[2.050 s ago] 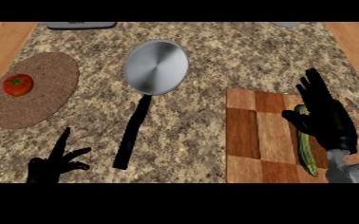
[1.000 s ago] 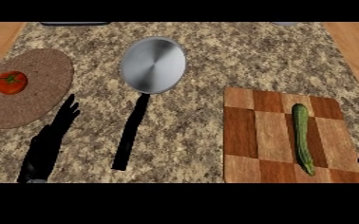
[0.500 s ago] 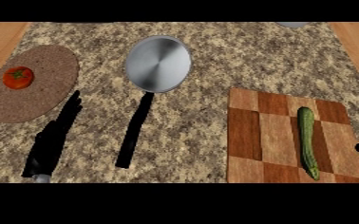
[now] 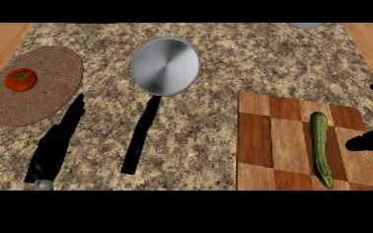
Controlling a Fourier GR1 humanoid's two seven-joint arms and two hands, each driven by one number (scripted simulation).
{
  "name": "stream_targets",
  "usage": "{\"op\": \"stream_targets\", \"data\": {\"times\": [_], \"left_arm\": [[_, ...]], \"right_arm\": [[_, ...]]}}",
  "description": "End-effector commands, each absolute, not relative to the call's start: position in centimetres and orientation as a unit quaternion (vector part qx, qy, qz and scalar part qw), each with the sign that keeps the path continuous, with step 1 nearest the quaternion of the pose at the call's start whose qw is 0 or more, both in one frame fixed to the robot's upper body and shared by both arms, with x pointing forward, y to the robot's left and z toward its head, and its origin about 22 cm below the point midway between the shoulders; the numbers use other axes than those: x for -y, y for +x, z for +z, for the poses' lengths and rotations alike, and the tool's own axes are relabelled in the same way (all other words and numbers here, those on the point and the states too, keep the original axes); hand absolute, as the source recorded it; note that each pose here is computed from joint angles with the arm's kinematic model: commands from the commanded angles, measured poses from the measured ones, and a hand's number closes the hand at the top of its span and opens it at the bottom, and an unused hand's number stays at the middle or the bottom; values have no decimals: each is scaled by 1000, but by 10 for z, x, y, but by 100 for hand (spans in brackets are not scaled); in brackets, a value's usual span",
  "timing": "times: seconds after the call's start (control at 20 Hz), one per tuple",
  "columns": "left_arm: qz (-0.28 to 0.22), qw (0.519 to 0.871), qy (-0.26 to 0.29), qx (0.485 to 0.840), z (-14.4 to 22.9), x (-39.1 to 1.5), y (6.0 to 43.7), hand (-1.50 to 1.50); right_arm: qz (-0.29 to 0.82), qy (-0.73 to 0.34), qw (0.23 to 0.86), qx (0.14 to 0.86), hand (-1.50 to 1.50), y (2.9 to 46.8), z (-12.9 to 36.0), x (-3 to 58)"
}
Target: Pick the squash from the cutting board and place it in the pan
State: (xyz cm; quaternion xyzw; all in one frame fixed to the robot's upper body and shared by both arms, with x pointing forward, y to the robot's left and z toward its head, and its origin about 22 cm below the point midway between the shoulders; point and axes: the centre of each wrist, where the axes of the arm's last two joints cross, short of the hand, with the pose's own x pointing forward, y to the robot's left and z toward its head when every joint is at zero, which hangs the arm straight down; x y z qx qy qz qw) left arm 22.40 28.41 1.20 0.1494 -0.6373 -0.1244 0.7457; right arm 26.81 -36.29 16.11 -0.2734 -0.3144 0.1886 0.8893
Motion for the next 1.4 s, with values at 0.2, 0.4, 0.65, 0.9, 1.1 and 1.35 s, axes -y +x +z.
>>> {"op": "stream_targets", "data": {"times": [0.2,0.4,0.65,0.9,1.1,1.35], "left_arm": [[-127,749,151,633,15,-283,225,0],[-121,747,149,637,14,-297,224,0],[-119,749,154,633,2,-290,225,0],[-125,747,148,636,7,-275,230,0],[-119,747,157,635,15,-274,235,0],[-128,744,152,637,16,-291,227,0]], "right_arm": [[251,-259,907,218,-150,287,136,337],[264,-248,909,205,-150,300,167,339],[268,-245,911,194,-150,317,137,327],[287,-242,916,144,-150,305,121,319],[281,-253,915,137,-150,310,101,321],[281,-248,918,129,-150,311,83,298]]}}
